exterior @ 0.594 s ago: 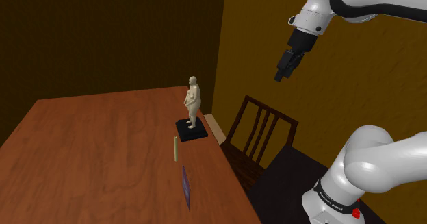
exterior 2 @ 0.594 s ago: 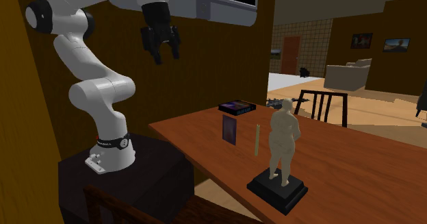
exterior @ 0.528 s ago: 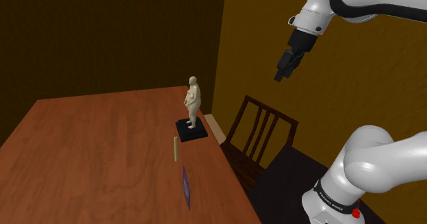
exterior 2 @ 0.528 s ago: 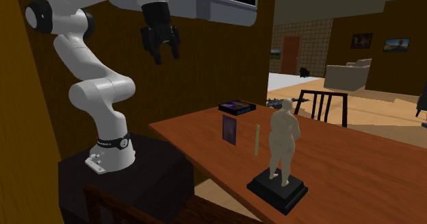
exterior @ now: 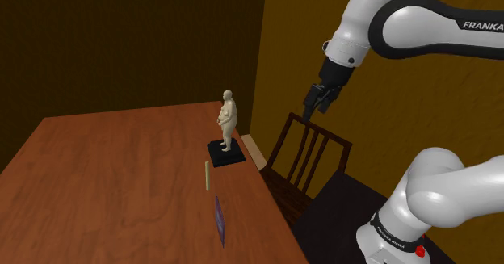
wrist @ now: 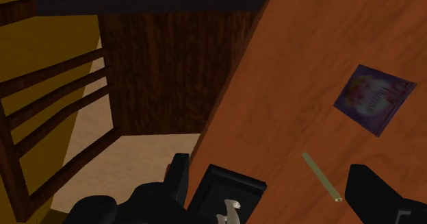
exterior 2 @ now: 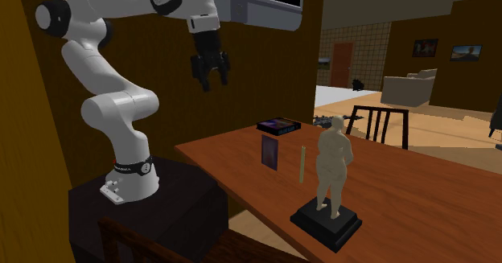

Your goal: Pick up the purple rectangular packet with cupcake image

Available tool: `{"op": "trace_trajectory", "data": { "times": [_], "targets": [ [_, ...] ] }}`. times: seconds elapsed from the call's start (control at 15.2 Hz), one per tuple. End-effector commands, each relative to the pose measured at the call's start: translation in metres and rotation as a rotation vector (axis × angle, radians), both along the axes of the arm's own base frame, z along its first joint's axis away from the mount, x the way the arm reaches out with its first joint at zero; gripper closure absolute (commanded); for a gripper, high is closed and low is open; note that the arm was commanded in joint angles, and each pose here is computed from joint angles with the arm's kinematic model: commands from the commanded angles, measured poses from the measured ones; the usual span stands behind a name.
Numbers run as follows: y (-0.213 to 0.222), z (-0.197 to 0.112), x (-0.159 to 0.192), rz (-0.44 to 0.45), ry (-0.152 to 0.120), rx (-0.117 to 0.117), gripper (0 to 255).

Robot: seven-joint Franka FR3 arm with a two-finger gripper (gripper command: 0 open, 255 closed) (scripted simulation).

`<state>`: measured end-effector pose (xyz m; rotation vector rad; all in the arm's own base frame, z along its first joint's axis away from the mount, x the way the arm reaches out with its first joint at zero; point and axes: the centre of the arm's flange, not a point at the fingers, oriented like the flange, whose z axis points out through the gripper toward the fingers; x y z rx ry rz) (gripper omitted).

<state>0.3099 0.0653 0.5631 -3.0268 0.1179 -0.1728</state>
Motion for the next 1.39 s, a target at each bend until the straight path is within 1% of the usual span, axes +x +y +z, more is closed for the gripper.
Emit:
{"op": "trace_trajectory", "data": {
  "times": [0.0, 0.66, 1.32],
  "targets": [
    [0.022, -0.014, 0.003, -0.029, 0.000, -0.008, 0],
    [0.134, -0.091, 0.025, -0.160, 0.006, -0.050, 0],
    [0.240, -0.174, 0.062, -0.291, 0.012, -0.092, 0]
  ]
}}
